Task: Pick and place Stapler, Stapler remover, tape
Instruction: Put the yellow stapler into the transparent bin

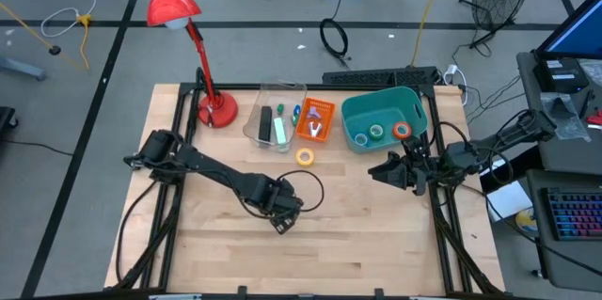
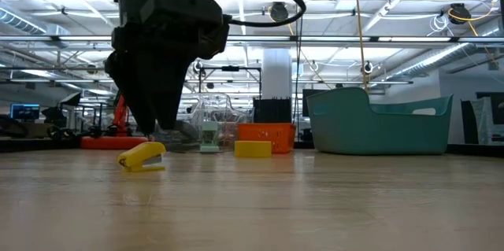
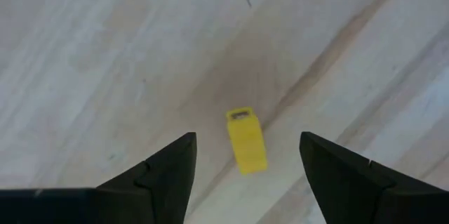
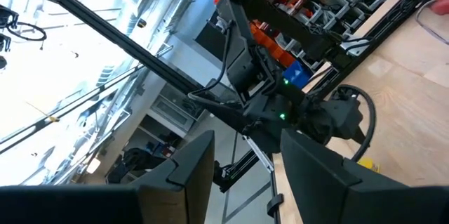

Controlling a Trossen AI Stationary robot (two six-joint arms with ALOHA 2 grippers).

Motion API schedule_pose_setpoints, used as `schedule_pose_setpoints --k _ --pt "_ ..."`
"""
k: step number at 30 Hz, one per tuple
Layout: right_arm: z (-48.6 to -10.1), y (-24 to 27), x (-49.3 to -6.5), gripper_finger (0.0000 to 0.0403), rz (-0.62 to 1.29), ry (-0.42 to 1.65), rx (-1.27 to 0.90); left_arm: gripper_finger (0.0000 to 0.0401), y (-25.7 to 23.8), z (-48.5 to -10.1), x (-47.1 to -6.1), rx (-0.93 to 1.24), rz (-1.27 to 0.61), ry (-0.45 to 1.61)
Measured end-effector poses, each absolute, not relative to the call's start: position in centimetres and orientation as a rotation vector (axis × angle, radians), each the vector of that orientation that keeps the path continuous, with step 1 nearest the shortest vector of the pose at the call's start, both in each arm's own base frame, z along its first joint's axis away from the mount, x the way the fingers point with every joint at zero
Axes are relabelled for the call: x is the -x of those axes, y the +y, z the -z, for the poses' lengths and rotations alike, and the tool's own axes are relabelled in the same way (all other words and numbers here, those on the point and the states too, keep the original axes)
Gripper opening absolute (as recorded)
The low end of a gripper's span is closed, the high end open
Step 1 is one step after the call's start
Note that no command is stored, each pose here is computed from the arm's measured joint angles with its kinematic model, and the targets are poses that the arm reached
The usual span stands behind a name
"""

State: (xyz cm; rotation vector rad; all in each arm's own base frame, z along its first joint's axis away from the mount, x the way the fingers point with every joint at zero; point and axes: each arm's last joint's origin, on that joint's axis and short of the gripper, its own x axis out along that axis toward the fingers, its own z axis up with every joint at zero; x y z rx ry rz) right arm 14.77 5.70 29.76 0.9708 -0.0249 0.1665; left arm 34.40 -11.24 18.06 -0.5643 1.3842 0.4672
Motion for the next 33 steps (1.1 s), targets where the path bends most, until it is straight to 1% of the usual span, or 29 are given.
schedule_pose_setpoints --k 10,19,33 --pt "-29.8 5.7 -14.8 0.0157 -0.165 -0.025 -0.974 0.0239 -10.9 -18.0 -34.5 0.547 -0.450 1.390" --pt "-29.8 5.7 -14.8 0.0157 -0.165 -0.026 -0.975 0.0239 -10.5 -14.9 -32.8 0.588 -0.464 1.470" --pt "-29.8 5.6 -14.8 0.0157 -0.142 -0.037 -0.974 0.0239 -10.4 -14.9 -32.9 0.566 -0.423 1.472"
